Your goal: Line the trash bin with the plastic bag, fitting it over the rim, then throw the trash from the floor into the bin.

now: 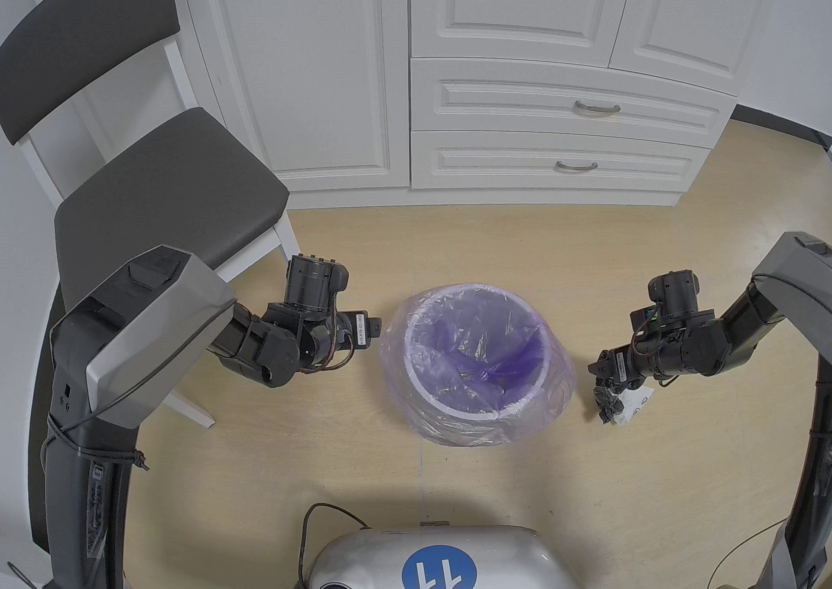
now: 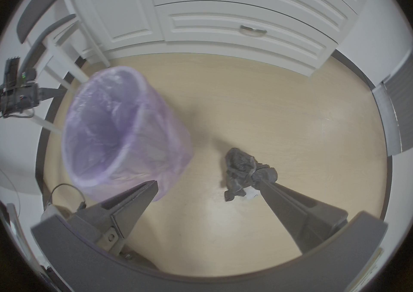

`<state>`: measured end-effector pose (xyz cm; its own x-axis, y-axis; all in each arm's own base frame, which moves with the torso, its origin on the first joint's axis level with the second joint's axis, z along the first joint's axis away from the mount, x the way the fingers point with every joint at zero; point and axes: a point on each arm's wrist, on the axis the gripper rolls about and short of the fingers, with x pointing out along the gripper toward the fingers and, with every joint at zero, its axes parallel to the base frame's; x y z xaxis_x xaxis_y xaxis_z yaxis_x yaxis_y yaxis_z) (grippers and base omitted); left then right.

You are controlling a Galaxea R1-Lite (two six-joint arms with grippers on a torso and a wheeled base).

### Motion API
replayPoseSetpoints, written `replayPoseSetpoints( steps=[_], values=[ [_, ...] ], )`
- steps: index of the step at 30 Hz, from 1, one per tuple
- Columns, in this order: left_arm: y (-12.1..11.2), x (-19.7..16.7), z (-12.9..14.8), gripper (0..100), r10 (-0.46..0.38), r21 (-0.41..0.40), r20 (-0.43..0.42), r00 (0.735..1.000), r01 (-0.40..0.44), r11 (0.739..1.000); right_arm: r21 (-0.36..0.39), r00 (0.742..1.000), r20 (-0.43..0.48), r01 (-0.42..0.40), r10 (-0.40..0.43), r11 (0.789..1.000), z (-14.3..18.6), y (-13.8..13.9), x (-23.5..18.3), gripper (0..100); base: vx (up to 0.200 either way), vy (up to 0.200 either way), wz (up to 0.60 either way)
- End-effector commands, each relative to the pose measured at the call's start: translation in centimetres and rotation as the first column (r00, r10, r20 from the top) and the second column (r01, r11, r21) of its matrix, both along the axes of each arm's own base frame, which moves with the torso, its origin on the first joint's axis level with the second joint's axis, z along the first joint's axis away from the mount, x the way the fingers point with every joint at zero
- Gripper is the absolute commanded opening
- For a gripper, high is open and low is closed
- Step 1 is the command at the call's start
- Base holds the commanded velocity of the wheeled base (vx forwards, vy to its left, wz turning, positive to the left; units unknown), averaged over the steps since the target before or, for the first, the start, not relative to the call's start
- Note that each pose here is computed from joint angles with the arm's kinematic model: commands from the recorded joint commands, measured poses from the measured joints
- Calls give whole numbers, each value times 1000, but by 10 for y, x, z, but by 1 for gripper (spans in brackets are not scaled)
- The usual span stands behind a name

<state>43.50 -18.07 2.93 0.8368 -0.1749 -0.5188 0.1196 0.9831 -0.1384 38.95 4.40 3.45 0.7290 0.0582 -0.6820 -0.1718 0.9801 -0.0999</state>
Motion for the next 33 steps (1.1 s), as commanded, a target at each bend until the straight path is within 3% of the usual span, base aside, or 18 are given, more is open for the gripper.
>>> replayPoseSetpoints(
  steps=[1,8,12,25,26,33],
  values=[
    [1,0,4,100,2,-4,9,1000,-2,1000,11,995,-22,99,-99,995,-62,-37,42,100,0,0,0],
    [1,1,4,100,3,-4,9,1000,-3,1000,52,983,-92,166,-160,985,-93,-56,72,100,0,0,0],
    [0,0,2,100,0,-2,4,1000,0,1000,137,966,-165,220,-197,966,-95,-63,97,100,0,0,0],
    [-2,0,-5,100,-2,5,-6,1000,2,1000,127,962,-180,230,-206,965,-123,-72,109,100,0,0,0],
    [-2,0,-4,100,-2,5,-6,1000,2,1000,127,960,-186,232,-207,964,-124,-72,109,0,0,0,0],
    [-2,1,-3,100,-2,-6,19,1000,3,1000,125,958,-188,242,-216,962,-124,-72,109,0,0,0,0]
  ],
)
